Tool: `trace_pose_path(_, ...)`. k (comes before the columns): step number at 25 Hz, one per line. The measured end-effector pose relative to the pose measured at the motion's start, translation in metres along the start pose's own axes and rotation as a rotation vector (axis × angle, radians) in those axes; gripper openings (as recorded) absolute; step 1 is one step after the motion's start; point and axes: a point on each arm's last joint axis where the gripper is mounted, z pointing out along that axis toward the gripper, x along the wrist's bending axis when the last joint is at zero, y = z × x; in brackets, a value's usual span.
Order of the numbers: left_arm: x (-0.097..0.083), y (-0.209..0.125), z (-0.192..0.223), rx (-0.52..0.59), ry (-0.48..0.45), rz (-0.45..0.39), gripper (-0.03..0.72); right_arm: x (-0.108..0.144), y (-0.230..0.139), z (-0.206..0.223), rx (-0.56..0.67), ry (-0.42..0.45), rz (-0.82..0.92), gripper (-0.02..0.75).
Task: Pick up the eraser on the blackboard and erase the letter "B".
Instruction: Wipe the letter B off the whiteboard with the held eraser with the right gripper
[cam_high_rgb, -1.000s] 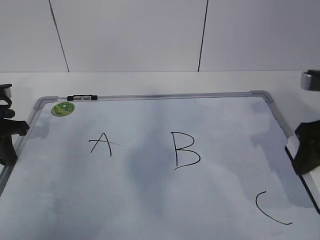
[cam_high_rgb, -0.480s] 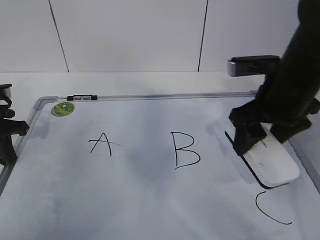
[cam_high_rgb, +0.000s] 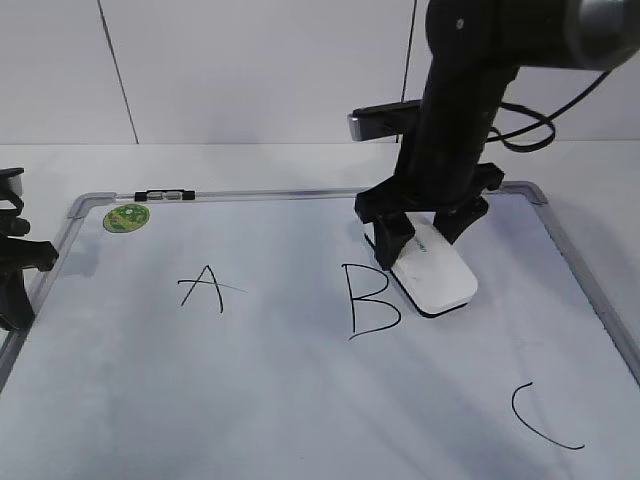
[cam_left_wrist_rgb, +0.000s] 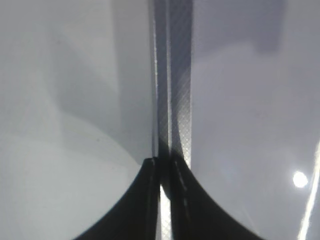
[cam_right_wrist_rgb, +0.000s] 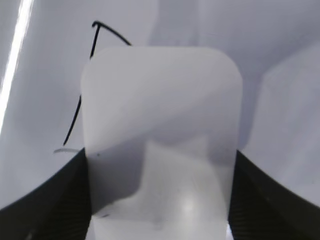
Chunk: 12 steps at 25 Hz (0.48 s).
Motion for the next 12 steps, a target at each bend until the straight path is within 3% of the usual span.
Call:
trace_pose_path(5, 0.0, 0.0, 0.0, 0.005, -0.001, 0.0, 0.02, -0.005, 0.023, 0.044, 0.057, -0.02, -0.005, 0.515)
trace_pose_path(12, 0.001, 0.0, 0.0, 0.008, -0.001, -0.002, 0.02, -0.006, 0.027, 0.057, 0.115, -0.025, -0.006, 0.515)
